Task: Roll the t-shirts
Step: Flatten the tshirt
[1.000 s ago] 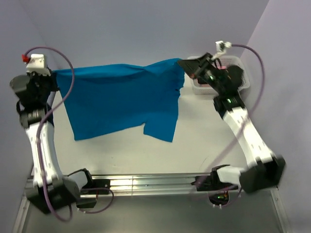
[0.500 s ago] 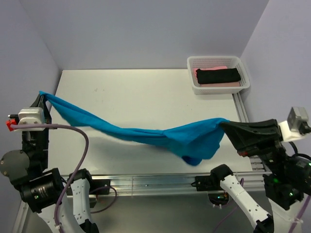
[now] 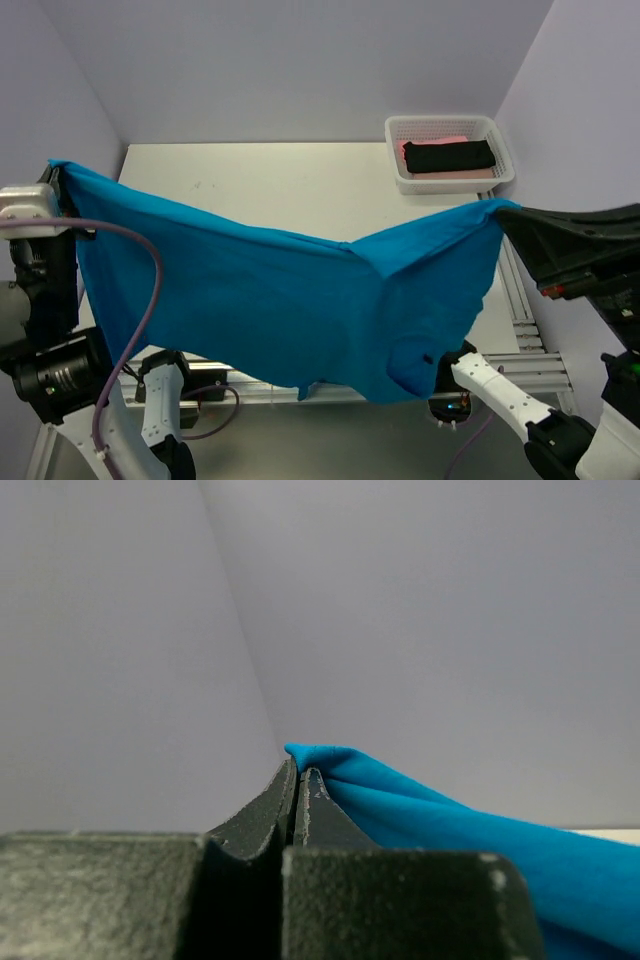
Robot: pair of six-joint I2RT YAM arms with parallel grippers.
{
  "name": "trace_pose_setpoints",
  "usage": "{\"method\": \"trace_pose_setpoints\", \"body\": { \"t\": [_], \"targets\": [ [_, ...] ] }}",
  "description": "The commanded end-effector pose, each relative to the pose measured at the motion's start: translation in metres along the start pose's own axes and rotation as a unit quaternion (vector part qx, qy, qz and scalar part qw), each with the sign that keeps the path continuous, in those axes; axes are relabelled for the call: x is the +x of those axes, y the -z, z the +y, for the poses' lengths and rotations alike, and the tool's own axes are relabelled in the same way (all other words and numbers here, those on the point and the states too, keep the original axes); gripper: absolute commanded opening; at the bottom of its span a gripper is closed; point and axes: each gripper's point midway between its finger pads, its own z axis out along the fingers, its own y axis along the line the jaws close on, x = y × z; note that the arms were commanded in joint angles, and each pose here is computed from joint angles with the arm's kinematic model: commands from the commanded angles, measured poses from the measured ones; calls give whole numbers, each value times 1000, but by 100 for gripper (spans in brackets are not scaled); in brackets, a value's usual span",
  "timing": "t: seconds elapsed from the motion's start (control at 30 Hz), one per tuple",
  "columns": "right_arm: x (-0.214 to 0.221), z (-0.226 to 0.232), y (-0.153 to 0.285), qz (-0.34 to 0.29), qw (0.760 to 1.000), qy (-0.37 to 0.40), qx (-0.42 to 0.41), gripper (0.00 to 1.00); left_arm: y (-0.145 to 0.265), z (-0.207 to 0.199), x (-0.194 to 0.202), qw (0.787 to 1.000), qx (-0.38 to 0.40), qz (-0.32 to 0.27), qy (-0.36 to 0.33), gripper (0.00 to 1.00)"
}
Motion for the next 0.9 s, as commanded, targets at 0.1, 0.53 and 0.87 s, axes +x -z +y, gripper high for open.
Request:
{"method": "trace_pose_setpoints", "body": {
  "t": [0.1,0.53,0.87],
  "targets": [
    [0,-2,-19,12,1000,5,-19,0,-7,13,-10,999,-32,-13,6,0],
    [-33,66,22,-40,991,47,-115,0,44,14,-53,995,-63,-74,16,0],
    [-43,85,43,-47,991,48,-118,0,77,18,-85,992,-79,-102,16,1]
  ]
}}
